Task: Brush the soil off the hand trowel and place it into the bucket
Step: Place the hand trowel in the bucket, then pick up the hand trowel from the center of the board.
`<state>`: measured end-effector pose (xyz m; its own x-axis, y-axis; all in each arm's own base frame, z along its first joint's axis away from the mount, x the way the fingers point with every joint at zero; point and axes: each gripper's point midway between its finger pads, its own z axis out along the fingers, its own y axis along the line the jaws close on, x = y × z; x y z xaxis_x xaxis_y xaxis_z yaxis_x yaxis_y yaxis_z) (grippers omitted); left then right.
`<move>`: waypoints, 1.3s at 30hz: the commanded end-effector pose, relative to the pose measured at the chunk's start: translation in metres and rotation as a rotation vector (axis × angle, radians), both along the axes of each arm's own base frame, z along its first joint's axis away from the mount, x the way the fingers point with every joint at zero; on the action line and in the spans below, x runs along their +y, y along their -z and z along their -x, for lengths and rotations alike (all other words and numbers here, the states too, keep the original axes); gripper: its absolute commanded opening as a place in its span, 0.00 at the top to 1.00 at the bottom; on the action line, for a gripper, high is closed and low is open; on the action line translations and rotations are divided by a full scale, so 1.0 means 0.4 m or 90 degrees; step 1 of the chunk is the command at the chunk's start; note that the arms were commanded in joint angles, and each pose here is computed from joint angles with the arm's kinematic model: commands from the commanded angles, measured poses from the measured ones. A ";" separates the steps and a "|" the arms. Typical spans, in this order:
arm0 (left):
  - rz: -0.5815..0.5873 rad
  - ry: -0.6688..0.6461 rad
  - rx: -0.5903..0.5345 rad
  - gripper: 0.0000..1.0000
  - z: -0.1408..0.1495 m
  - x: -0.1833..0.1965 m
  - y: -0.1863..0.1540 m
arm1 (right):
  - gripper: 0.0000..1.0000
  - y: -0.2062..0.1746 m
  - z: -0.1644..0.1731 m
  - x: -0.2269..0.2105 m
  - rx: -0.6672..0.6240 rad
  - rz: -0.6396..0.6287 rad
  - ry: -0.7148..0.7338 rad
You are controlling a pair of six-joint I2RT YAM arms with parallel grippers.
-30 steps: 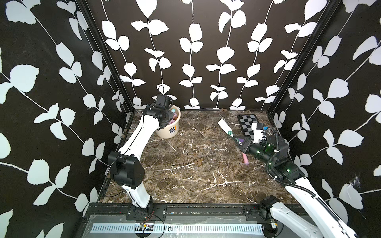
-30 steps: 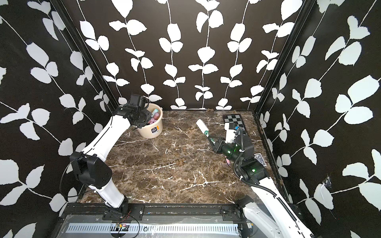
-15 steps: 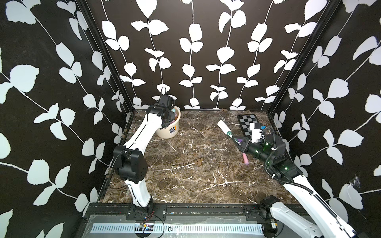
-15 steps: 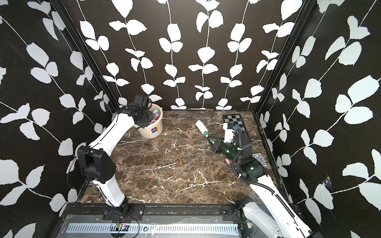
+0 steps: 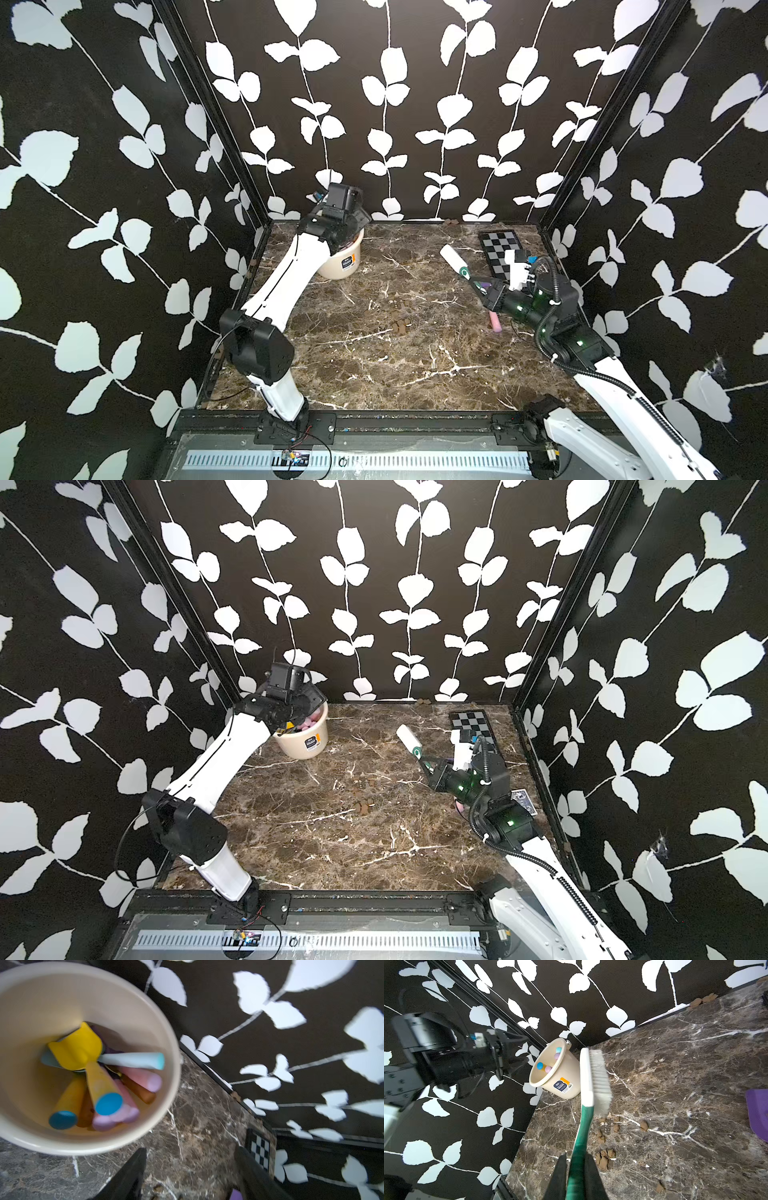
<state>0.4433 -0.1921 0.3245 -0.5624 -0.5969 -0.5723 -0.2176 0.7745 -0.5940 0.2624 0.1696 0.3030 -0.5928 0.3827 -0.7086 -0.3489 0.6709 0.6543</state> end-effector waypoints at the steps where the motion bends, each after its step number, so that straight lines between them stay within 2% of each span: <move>1: -0.044 0.118 -0.088 0.32 0.092 -0.113 -0.114 | 1.00 -0.049 -0.026 -0.030 -0.027 -0.020 0.044; 5: -0.088 0.217 -0.116 0.32 0.206 -0.286 -0.111 | 1.00 -0.030 -0.041 -0.096 0.004 -0.016 0.117; 10: -0.146 0.297 -0.139 0.32 0.317 -0.469 -0.043 | 1.00 -0.023 -0.018 -0.208 0.018 0.007 0.243; 15: -0.190 0.385 -0.121 0.32 0.426 -0.658 0.102 | 1.00 -0.076 0.059 -0.314 -0.034 0.056 0.348; 18: -0.189 0.422 -0.118 0.32 0.474 -0.763 0.191 | 1.00 -0.128 0.113 -0.364 -0.067 0.072 0.395; 21: -0.197 0.436 -0.101 0.31 0.490 -0.837 0.278 | 1.00 -0.190 0.166 -0.403 -0.112 0.068 0.429; 26: -0.218 0.428 -0.066 0.30 0.481 -0.898 0.402 | 1.00 -0.253 0.238 -0.454 -0.159 0.072 0.475; 33: -0.316 0.450 -0.035 0.26 0.458 -0.950 0.554 | 1.00 -0.252 0.265 -0.458 -0.168 0.079 0.469; 39: -0.335 0.474 -0.039 0.20 0.450 -0.992 0.615 | 1.00 -0.250 0.268 -0.456 -0.177 0.086 0.463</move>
